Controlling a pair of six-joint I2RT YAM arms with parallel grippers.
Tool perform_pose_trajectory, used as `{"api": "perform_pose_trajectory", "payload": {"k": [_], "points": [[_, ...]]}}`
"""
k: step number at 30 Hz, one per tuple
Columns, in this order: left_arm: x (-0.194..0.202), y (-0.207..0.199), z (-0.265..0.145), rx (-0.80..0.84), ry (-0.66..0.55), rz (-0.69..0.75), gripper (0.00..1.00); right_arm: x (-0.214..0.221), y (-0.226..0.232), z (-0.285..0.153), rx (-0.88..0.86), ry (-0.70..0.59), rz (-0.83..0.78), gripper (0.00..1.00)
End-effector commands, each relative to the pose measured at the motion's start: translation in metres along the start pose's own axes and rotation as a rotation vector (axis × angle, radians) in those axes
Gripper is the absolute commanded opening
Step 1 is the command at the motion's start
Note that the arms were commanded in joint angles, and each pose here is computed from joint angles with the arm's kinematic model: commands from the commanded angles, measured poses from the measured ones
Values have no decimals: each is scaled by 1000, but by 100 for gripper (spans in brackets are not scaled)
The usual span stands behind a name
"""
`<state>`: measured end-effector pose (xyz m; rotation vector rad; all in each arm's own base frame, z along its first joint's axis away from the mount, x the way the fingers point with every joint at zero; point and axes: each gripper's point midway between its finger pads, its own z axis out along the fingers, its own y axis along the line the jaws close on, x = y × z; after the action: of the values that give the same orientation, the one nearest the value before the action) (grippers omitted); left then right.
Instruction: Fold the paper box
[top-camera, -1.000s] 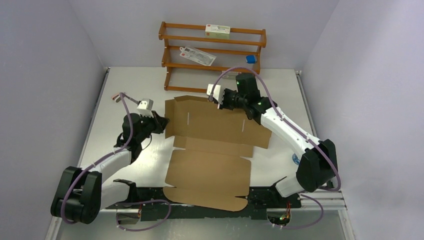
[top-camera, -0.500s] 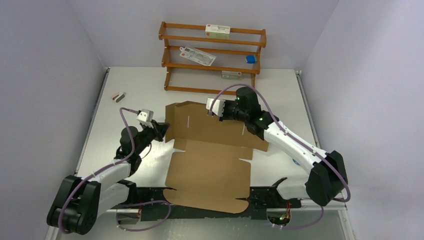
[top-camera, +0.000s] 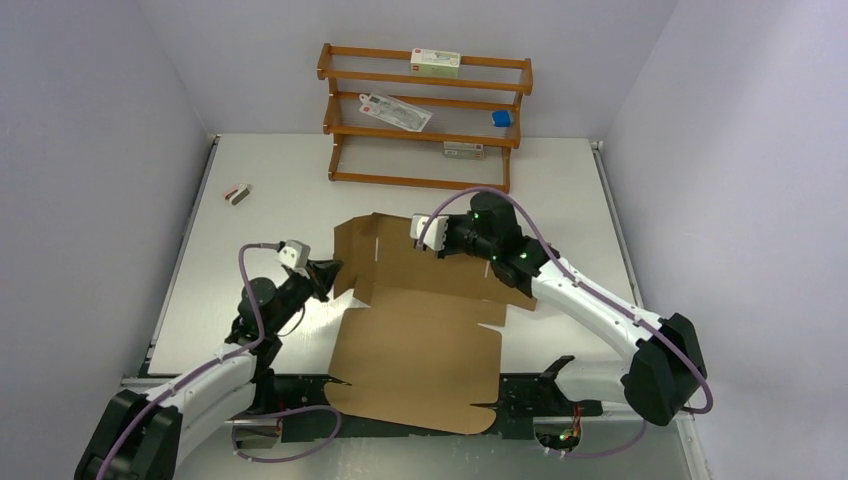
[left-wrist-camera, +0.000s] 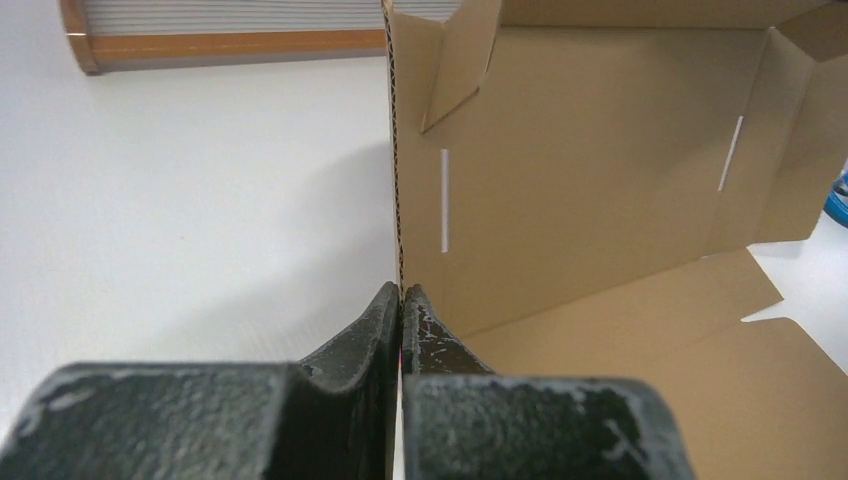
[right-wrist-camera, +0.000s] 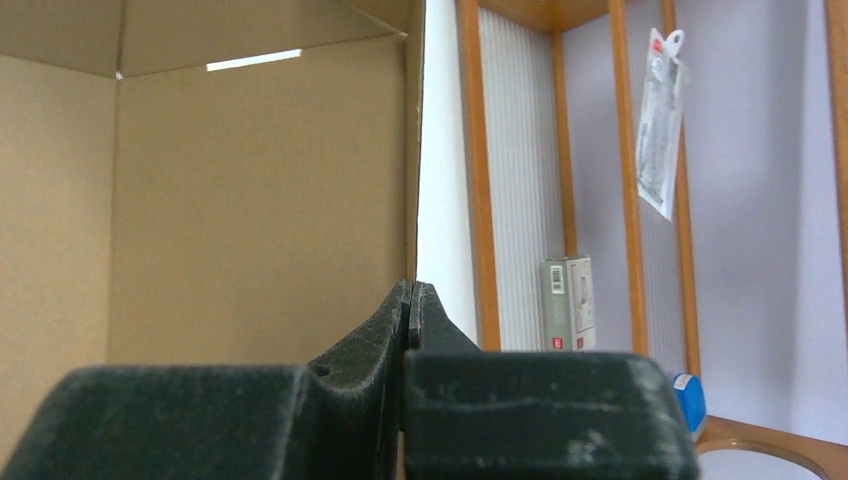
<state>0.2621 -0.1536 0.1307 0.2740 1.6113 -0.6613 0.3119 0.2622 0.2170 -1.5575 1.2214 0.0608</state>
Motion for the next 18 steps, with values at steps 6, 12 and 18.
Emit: {"api": "perform_pose_trajectory", "payload": {"k": [6, 12, 18], "points": [[-6, -27, -7, 11, -50, 35, 5, -21, 28, -5, -18, -31, -67, 0], [1, -37, -13, -19, -54, 58, 5, -28, 39, -8, 9, -5, -141, 0], [4, -43, -13, -62, -93, 96, 5, -27, 36, -9, 60, 42, -266, 0]]}}
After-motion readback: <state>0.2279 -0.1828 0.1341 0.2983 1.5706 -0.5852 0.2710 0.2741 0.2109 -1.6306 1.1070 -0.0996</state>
